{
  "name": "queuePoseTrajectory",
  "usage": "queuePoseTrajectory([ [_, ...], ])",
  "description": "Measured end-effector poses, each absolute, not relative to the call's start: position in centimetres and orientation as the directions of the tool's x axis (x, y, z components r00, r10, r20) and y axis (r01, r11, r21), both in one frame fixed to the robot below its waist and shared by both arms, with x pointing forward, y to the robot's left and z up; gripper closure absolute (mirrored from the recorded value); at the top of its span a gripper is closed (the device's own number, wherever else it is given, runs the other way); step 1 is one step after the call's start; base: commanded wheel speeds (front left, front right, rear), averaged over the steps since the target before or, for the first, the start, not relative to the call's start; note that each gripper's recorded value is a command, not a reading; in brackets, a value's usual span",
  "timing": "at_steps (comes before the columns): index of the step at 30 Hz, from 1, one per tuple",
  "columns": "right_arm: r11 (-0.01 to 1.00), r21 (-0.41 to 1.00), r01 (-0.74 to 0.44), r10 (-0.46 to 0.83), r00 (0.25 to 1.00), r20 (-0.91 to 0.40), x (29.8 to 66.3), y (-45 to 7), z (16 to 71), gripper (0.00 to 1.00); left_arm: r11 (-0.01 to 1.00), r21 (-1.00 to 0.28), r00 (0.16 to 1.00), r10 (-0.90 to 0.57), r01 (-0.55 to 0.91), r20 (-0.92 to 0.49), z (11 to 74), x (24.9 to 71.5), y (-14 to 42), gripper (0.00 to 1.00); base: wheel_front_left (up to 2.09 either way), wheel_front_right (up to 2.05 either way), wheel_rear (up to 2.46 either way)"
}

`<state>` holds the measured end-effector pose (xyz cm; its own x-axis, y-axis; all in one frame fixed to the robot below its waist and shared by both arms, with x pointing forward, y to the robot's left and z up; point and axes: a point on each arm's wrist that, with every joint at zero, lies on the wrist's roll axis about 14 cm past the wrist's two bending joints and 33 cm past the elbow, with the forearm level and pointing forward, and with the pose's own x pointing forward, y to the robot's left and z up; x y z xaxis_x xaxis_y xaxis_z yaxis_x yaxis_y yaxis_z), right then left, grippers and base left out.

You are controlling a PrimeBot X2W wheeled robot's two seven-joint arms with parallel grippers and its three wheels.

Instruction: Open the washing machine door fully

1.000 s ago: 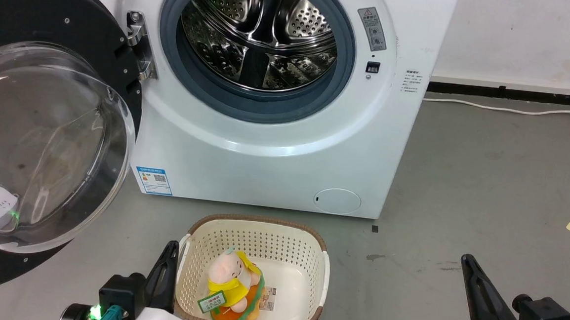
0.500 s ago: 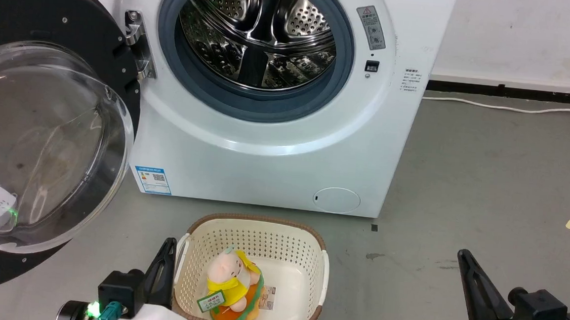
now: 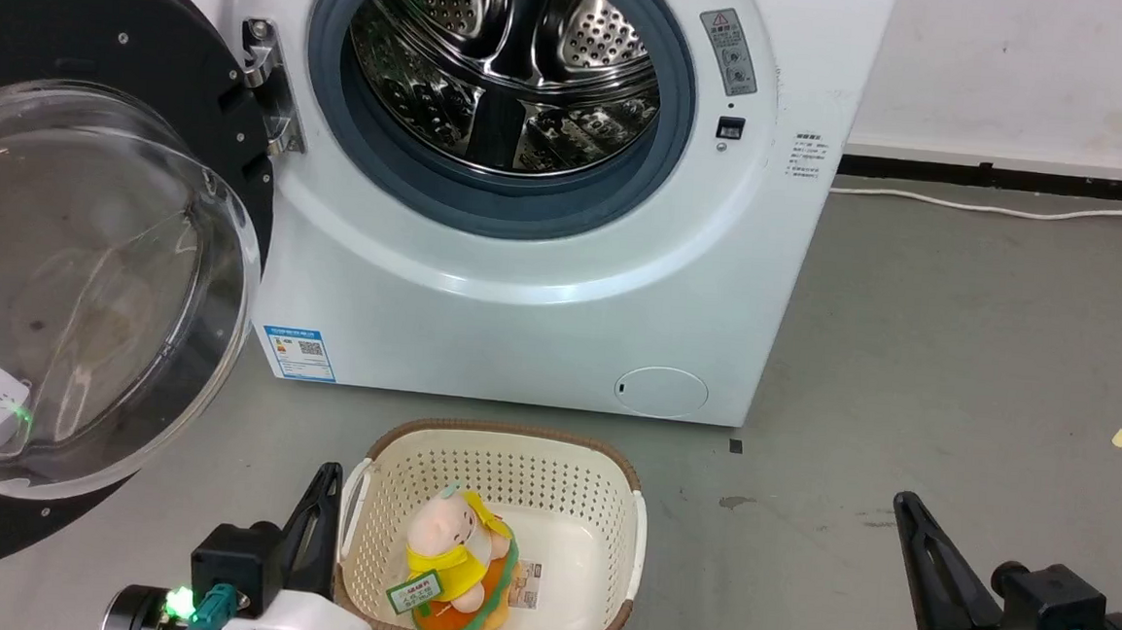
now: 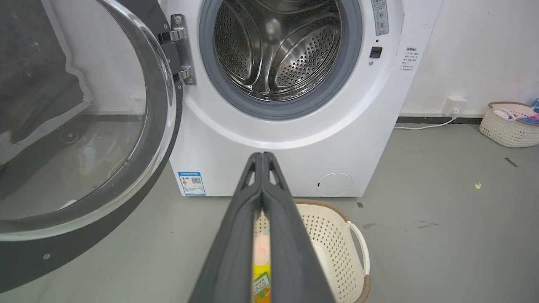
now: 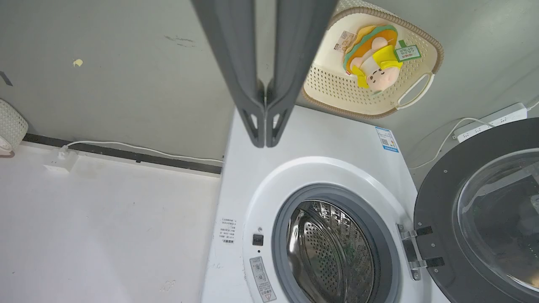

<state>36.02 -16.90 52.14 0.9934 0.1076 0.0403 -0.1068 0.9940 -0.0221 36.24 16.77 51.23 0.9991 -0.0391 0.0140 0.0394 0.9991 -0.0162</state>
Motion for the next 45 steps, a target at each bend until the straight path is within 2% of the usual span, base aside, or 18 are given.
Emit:
queuePoseTrajectory([
  [45,0.991,-0.044,-0.125,0.124,0.992,-0.014,36.83,-16.26,52.20,1.00,0.999,0.035,1.000,-0.010,0.011,-0.012,52.10,36.87,17.51,1.00,0.00,0.00,0.00],
])
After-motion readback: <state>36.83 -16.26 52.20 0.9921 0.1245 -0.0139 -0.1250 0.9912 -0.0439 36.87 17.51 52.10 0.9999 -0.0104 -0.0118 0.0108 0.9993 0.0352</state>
